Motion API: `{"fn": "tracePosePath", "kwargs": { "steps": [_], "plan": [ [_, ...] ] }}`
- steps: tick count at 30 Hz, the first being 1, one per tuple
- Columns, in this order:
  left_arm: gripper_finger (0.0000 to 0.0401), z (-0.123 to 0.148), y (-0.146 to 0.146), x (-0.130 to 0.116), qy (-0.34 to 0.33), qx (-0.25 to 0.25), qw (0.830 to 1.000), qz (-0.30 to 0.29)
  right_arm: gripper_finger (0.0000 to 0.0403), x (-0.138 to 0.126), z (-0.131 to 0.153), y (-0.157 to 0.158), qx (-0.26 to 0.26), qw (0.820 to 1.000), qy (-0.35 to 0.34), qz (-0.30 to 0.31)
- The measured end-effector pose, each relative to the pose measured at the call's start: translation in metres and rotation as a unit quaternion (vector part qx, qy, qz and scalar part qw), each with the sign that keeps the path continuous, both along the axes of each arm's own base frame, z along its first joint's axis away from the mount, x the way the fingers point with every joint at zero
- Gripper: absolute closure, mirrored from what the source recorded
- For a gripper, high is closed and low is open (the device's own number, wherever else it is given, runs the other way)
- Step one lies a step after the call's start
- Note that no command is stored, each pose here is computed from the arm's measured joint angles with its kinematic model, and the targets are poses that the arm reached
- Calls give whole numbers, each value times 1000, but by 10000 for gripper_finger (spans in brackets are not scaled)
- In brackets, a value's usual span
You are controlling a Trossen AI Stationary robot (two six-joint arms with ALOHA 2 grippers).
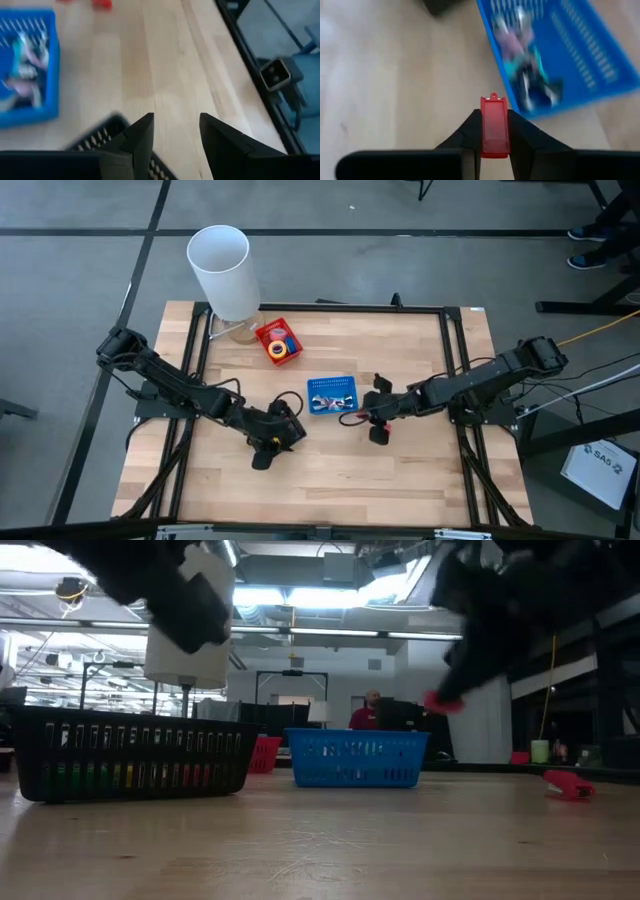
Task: Pick and place Stapler, Stapler remover, tape
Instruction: Put the top red stapler into the black basket
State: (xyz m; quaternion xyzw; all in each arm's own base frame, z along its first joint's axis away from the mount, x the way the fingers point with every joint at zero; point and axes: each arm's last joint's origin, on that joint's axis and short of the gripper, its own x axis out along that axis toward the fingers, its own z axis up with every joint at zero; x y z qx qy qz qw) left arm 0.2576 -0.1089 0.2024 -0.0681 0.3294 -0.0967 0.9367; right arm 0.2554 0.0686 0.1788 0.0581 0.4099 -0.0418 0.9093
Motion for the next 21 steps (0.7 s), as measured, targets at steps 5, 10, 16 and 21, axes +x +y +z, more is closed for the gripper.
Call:
{"fn": "tracePosePath", "kwargs": {
  "steps": [5,10,16,21],
  "plan": [
    [243,10,1,7,-79,50,995,21,342,16,24,5,-8,997,-74,28],
    [235,20,4,12,-143,122,979,76,342,26,38,8,-15,987,-153,49],
    [226,29,5,15,-194,148,964,104,342,33,53,10,-28,968,-240,67],
    [221,38,5,19,-238,157,952,115,342,37,65,10,-56,951,-298,58]
  ]
}}
